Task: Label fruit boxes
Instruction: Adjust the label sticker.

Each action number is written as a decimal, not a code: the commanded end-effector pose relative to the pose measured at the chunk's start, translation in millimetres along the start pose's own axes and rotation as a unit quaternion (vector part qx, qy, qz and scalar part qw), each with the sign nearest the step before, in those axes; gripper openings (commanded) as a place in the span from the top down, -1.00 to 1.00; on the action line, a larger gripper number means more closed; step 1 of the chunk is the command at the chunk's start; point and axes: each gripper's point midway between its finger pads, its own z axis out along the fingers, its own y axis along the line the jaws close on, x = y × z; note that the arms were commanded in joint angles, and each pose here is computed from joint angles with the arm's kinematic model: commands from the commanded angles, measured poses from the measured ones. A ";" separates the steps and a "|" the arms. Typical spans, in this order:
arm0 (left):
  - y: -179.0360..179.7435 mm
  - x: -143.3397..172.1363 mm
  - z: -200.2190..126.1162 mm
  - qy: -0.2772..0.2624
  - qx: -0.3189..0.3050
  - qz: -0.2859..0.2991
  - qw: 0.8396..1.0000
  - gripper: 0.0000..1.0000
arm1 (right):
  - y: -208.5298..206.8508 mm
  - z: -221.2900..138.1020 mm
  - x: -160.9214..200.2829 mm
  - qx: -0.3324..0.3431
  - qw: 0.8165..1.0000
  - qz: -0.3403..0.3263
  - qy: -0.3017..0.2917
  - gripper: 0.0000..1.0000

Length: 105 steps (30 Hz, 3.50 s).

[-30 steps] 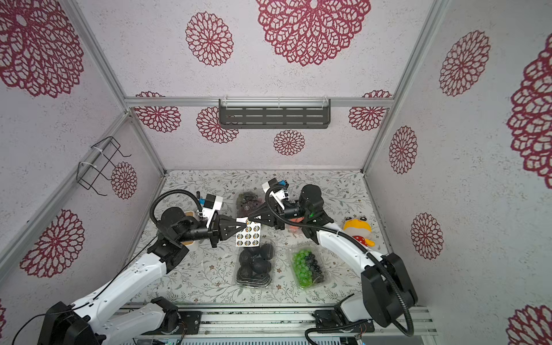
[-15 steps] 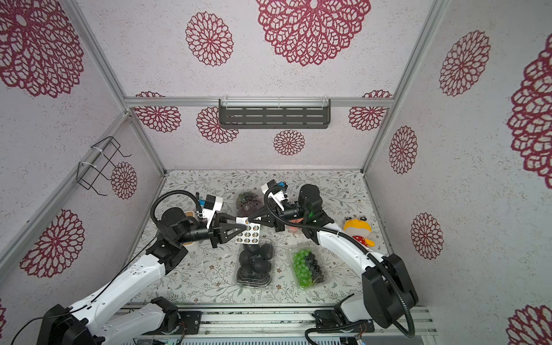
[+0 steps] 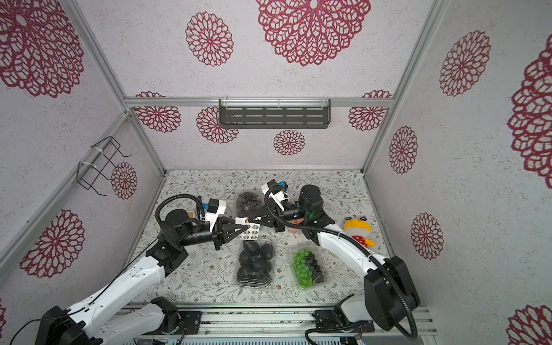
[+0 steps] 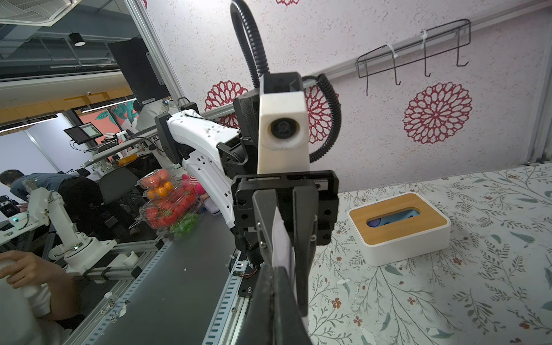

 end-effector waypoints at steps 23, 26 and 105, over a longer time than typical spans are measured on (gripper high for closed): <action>-8.9 -10.9 0.2 -0.019 0.014 0.037 0.999 1.00 | 8.8 6.3 -4.5 -0.034 0.999 -0.017 0.008 1.00; -7.5 -11.0 0.2 -0.018 0.009 0.035 0.999 1.00 | 10.0 6.5 -2.2 -0.037 0.999 -0.015 0.011 1.00; -3.8 3.8 -12.3 0.003 -0.024 0.052 0.998 0.15 | 2.5 2.9 -0.4 0.033 0.999 -0.030 0.013 1.00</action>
